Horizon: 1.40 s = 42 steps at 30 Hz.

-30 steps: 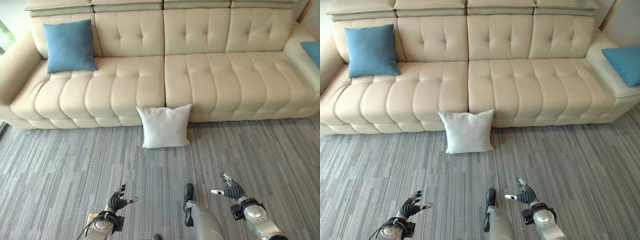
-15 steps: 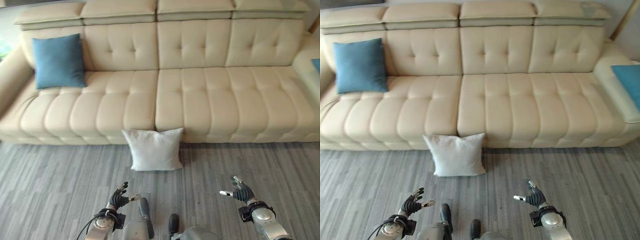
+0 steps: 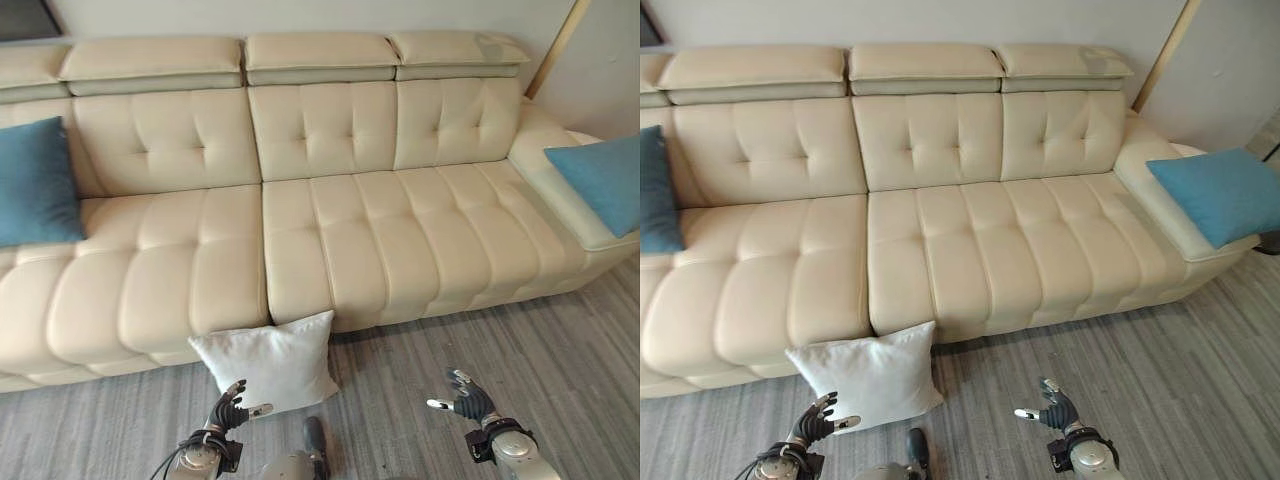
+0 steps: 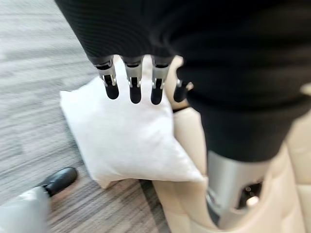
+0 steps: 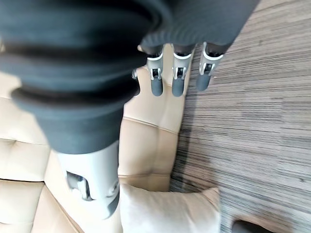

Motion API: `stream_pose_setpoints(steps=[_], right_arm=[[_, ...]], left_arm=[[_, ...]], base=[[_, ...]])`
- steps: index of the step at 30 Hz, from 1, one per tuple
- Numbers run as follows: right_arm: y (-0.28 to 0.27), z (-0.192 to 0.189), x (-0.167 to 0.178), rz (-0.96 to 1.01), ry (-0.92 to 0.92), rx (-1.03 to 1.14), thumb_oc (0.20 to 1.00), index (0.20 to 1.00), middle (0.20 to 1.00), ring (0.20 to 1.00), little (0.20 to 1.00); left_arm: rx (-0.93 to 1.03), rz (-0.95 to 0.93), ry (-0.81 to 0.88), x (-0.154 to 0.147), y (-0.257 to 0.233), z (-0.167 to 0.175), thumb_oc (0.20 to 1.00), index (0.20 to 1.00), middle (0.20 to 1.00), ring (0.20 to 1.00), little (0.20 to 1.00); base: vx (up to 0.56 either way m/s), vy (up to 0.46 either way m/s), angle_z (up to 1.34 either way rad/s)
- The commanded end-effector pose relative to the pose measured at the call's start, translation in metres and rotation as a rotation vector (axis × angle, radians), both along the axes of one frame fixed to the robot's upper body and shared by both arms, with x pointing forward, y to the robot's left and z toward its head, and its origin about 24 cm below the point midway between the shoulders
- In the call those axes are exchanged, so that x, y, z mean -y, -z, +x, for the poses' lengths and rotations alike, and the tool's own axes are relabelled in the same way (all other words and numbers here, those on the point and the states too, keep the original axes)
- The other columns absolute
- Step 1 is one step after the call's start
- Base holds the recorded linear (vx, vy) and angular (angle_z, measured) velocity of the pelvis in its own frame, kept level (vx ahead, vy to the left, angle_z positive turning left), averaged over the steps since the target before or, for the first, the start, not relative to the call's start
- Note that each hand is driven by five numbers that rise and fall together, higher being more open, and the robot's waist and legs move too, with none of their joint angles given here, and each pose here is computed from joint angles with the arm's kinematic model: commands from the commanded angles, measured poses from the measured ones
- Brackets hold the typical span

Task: Pick up all the scattered cushions and arrange them neatly on the sofa.

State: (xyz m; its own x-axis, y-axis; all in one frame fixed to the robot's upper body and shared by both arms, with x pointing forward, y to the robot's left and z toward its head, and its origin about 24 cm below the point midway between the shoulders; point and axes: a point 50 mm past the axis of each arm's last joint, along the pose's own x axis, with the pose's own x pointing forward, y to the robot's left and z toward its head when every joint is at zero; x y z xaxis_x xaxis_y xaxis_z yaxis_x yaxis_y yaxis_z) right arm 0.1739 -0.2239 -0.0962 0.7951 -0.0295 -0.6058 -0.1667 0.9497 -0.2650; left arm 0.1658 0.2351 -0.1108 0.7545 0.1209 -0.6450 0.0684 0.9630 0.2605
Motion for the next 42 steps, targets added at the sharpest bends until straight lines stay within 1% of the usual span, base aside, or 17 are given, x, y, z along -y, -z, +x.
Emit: stream_pose_setpoints(steps=[1,6,8,13,16,22,25,30,33,39,42], right_arm=[[-0.023,0.034,-0.001,0.002,-0.017,0.137,1.000,1.000,1.000,1.000,1.000],[-0.021,0.035,-0.001,-0.018,-0.032,0.125,1.000,1.000,1.000,1.000,1.000],[-0.017,0.029,0.000,-0.008,-0.023,0.105,1.000,1.000,1.000,1.000,1.000],[-0.014,0.019,0.016,-0.017,0.045,0.085,1.000,1.000,1.000,1.000,1.000],[-0.012,0.016,0.019,-0.026,0.059,0.071,1.000,1.000,1.000,1.000,1.000],[-0.010,0.012,0.023,-0.022,0.079,0.056,1.000,1.000,1.000,1.000,1.000],[-0.009,0.009,0.024,-0.018,0.085,0.049,1.000,1.000,1.000,1.000,1.000],[-0.012,0.020,0.014,-0.024,0.041,0.068,1.000,1.000,1.000,1.000,1.000],[-0.020,0.037,0.003,-0.018,0.004,0.118,1.000,1.000,1.000,1.000,1.000],[-0.019,0.043,0.009,-0.071,0.021,0.107,1.000,1.000,1.000,1.000,1.000],[-0.024,0.051,0.013,-0.076,0.052,0.131,1.000,1.000,1.000,1.000,1.000]], left_arm=[[0.112,0.032,0.016,-0.006,-0.017,0.019,1.000,1.000,1.000,1.000,1.000],[0.094,0.048,0.000,-0.009,-0.014,0.017,1.000,1.000,1.000,1.000,1.000],[0.069,0.038,0.020,-0.005,-0.010,0.013,1.000,1.000,1.000,1.000,1.000],[0.068,0.010,0.062,0.005,-0.009,0.011,1.000,1.000,1.000,1.000,1.000],[0.051,0.011,0.064,0.006,-0.006,0.007,1.000,1.000,1.000,1.000,1.000],[0.076,0.009,0.040,0.006,-0.010,0.017,1.000,1.000,1.000,1.000,1.000],[0.073,0.006,0.041,0.007,-0.009,0.017,1.000,1.000,1.000,1.000,1.000],[0.082,0.030,0.037,0.000,-0.012,0.018,1.000,1.000,1.000,1.000,1.000],[0.120,0.071,0.000,-0.016,-0.022,0.026,1.000,1.000,1.000,1.000,1.000],[0.175,0.090,-0.076,-0.033,-0.032,0.033,1.000,1.000,1.000,1.000,1.000],[0.246,0.060,-0.134,-0.037,-0.044,0.046,1.000,1.000,1.000,1.000,1.000]], base=[[0.11,0.042,0.22],[0.09,-0.020,0.17],[0.05,-0.061,0.06],[-0.02,-0.008,0.48],[0.01,0.091,0.46],[0.12,0.190,0.12],[0.15,0.220,0.08],[0.13,0.291,-0.20],[0.06,0.255,-0.53],[0.10,0.054,-0.04],[-0.08,-0.039,0.28]])
